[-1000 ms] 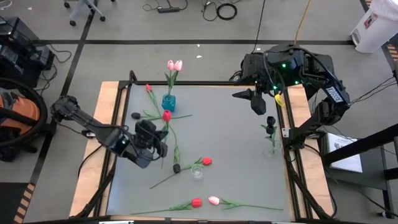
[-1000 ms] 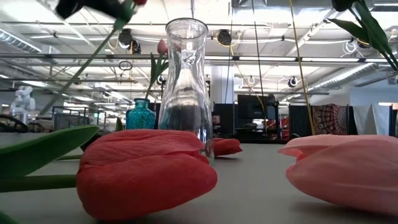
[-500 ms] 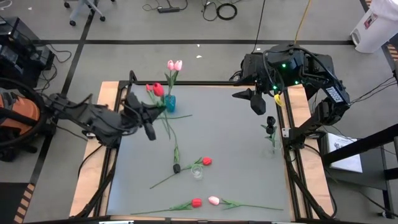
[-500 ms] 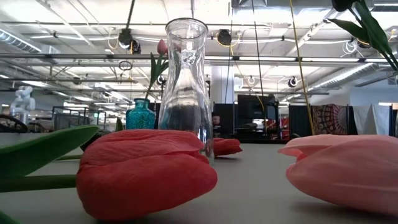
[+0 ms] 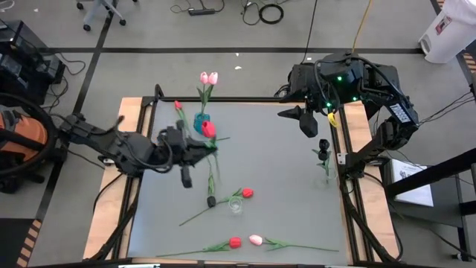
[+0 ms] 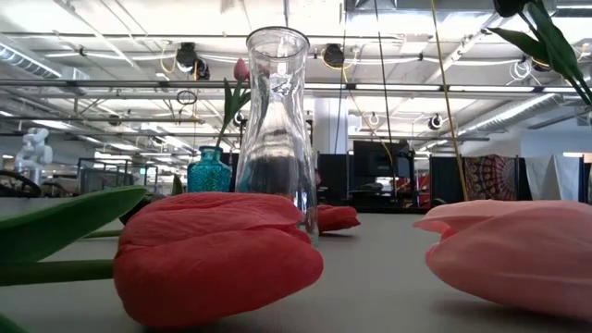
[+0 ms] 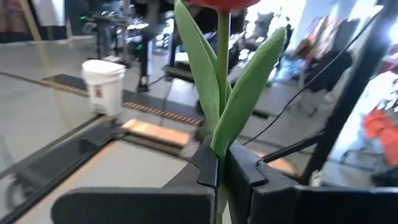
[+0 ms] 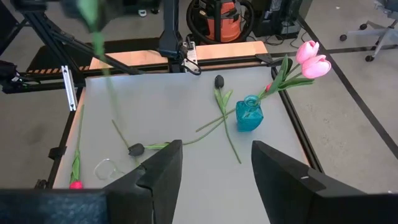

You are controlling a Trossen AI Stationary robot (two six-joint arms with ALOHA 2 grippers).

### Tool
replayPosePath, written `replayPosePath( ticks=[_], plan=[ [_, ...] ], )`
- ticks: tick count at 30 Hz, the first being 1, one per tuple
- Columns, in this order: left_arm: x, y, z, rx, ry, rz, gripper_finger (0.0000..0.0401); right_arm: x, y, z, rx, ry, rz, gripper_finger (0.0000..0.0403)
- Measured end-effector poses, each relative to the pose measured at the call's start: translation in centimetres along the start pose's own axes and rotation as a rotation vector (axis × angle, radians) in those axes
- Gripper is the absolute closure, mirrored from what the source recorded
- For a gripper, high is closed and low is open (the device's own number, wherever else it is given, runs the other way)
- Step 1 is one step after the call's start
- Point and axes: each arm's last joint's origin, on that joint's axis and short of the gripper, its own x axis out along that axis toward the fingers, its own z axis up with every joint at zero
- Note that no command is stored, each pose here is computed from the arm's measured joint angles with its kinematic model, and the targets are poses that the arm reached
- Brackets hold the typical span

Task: Sort flowers into vase by color
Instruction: Put the red flower into the left transparent vase

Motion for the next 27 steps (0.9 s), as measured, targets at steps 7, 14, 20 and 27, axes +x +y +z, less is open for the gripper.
replayPosePath(
  ticks=[7,14,20,27],
  plan=[
    [3.1,-2.0,-1.6,-0.022,-0.021,-0.07,0.0388,0.0,0.0,0.0,0.0,0.0,0.0,0.0218],
    [4.7,-3.0,-3.4,-0.021,0.028,-0.079,0.0388,0.0,0.0,0.0,-0.001,-0.001,-0.001,0.0218],
    [5.5,-3.6,-4.7,-0.069,0.085,-0.094,0.0388,0.0,0.0,0.0,-0.005,0.0,-0.001,0.0218],
    [5.8,-4.1,-5.6,-0.051,0.116,-0.101,0.0388,0.0,0.0,0.0,-0.027,0.0,-0.001,0.0218]
  ],
)
